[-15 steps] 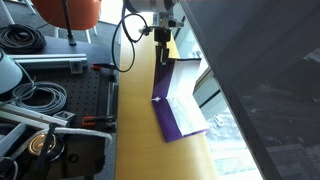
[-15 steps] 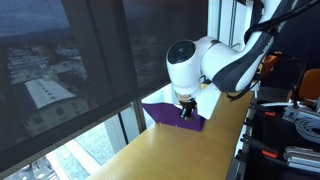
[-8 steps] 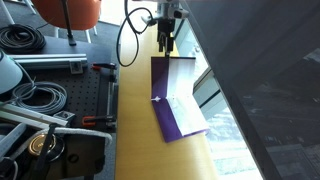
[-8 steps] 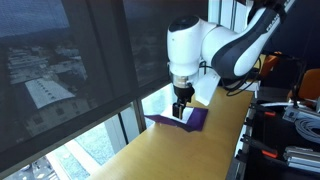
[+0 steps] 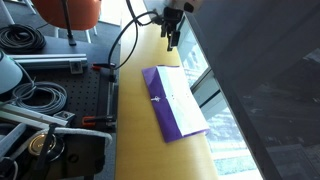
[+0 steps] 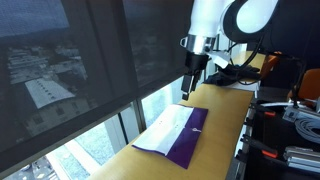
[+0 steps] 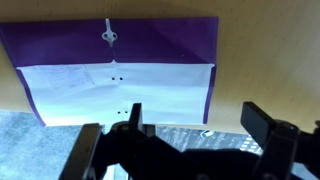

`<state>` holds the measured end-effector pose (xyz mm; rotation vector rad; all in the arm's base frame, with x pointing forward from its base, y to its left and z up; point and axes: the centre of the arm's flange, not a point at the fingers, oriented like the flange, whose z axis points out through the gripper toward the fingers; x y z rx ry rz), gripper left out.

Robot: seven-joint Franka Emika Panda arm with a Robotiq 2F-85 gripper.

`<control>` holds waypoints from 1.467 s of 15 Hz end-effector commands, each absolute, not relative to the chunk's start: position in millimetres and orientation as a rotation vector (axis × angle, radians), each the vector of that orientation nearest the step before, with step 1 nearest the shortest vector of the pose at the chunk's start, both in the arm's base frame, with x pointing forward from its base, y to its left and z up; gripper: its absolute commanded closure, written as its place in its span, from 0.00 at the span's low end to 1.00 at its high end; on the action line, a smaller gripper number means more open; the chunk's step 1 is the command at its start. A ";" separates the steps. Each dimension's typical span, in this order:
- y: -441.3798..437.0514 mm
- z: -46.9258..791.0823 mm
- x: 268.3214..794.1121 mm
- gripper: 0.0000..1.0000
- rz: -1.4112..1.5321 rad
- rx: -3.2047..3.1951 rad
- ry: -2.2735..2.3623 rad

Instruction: Open the purple file holder

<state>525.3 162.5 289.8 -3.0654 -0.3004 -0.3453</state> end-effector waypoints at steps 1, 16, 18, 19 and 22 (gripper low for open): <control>87.3 301.0 517.8 0.00 -0.298 -2.957 -0.328; 32.5 309.3 495.3 0.00 -0.233 -2.943 -0.558; 33.0 314.2 487.5 0.00 -0.239 -2.950 -0.565; 32.8 314.7 485.8 0.00 -0.239 -2.951 -0.566; 31.8 313.7 485.0 0.00 -0.235 -2.952 -0.563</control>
